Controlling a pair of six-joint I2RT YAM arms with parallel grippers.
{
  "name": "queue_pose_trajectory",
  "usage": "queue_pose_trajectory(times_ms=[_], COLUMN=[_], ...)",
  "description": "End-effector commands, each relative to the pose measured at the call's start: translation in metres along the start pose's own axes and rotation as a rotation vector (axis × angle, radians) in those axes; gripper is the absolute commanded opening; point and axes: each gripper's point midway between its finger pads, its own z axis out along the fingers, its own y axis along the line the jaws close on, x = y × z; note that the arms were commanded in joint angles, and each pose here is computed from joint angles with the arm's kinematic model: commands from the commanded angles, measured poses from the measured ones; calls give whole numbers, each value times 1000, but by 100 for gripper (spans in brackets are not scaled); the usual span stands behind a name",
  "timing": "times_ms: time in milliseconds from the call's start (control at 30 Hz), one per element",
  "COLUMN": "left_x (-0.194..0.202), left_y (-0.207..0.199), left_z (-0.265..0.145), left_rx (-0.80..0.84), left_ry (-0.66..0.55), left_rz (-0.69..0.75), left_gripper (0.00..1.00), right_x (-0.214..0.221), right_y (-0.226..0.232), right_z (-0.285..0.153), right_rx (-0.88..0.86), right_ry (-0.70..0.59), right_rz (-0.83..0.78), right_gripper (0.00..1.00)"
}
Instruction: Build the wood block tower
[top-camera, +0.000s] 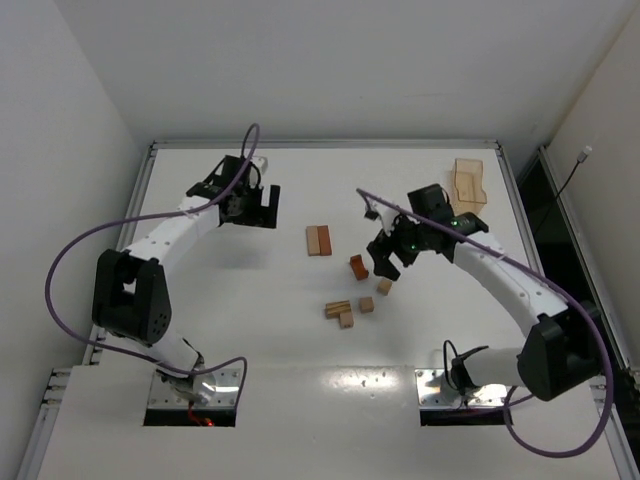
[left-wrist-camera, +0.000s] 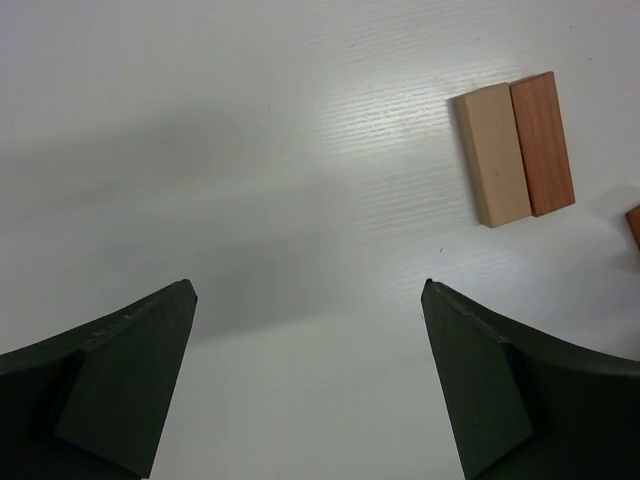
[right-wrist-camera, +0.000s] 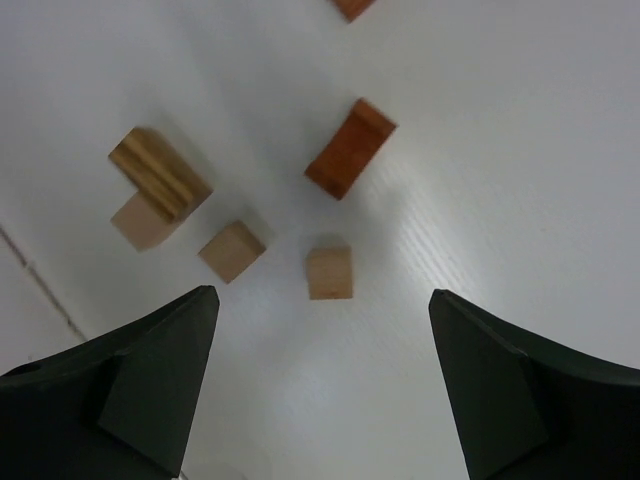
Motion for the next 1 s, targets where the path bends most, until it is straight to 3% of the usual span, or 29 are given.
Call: queue_pose_trajectory(times_ms=[0, 100, 300, 967], left_x=[-4, -7, -13, -19], left_y=[4, 6, 17, 22], left_z=[-15, -22, -32, -33], left_rx=[28, 34, 18, 4], left_ry=[-34, -37, -49, -67], left_rz=[12, 26, 15, 17], left_gripper=[96, 96, 96, 96], right_x=[31, 53, 75, 63], right_y=[35, 47, 20, 1], right_z=[4, 8, 19, 51], right_rx=[-122, -124, 14, 30], right_ry=[76, 132, 206, 219], right_rz=[-162, -198, -194, -154], right_gripper=[84, 84, 82, 81])
